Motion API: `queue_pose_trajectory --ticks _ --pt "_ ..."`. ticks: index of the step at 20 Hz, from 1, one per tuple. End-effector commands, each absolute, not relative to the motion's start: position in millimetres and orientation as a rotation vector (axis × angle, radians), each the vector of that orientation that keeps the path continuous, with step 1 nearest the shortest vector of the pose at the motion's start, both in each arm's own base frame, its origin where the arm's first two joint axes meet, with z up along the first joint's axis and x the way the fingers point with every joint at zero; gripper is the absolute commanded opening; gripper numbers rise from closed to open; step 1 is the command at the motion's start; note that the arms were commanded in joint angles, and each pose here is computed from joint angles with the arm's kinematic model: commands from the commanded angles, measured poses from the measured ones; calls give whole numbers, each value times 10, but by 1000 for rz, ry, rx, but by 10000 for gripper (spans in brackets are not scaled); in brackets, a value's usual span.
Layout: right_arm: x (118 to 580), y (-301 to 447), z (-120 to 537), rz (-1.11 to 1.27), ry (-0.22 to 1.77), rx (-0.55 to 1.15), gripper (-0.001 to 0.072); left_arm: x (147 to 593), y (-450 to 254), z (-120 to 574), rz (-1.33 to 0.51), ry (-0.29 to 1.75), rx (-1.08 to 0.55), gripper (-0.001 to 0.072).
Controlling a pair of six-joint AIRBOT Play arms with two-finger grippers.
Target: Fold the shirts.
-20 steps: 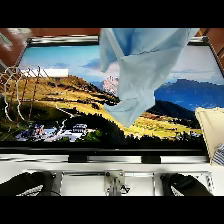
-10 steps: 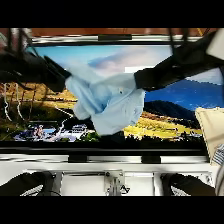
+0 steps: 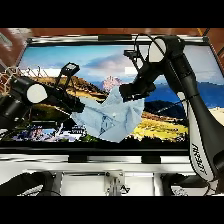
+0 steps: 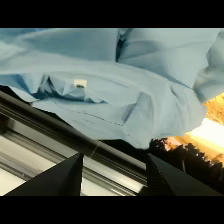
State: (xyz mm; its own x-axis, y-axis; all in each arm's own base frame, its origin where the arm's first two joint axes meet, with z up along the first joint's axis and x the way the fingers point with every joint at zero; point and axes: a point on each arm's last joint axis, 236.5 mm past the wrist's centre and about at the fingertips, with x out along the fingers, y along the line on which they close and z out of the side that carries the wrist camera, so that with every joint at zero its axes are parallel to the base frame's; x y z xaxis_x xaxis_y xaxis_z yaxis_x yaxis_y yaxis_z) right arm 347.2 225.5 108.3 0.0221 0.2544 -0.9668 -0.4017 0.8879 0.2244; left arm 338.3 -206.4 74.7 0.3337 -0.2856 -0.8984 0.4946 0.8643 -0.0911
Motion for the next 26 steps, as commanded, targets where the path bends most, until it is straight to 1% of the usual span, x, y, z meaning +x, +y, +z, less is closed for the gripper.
queue_pose_trajectory --ticks 1,2,3,4,5,8,10,13,17,20,23,24,25,26 --pt "3554 1868 921 378 1504 -267 515 3503 -2102 500 -490 1133 195 46" --pt "3554 1716 914 326 1518 -313 517 3537 -2118 474 -489 1128 193 46" --pt "3545 1629 901 310 1530 -349 544 3564 -2130 460 -489 1122 192 46" --pt "3494 1633 853 328 1558 -345 646 3600 -2124 453 -484 1116 186 46" --pt "3418 1645 746 361 1602 -332 665 3628 -2095 453 -476 1112 181 46" --pt "3115 1683 250 419 1766 -246 664 3710 -1931 451 -437 1117 156 46" --pt "2949 1821 -46 458 1817 -188 664 3762 -1826 451 -412 1119 140 46" --pt "3045 1999 -362 459 1743 -122 662 3803 -1740 451 -394 1118 131 46" --pt "3246 2123 -419 436 1660 -52 661 3831 -1738 464 -405 1102 148 46" --pt "3191 2328 -441 483 1673 40 660 3882 -1753 491 -405 1078 142 46" --pt "3076 2306 -647 416 1687 -21 641 3928 -1743 512 -399 1059 136 46" --pt "3003 2308 -694 410 1699 -60 493 3939 -1720 512 -394 1060 131 46" --pt "2963 2300 -708 400 1700 -107 287 3953 -1689 512 -387 1060 128 46" --pt "2955 2296 -689 395 1689 -139 149 3967 -1654 512 -379 1060 123 46"
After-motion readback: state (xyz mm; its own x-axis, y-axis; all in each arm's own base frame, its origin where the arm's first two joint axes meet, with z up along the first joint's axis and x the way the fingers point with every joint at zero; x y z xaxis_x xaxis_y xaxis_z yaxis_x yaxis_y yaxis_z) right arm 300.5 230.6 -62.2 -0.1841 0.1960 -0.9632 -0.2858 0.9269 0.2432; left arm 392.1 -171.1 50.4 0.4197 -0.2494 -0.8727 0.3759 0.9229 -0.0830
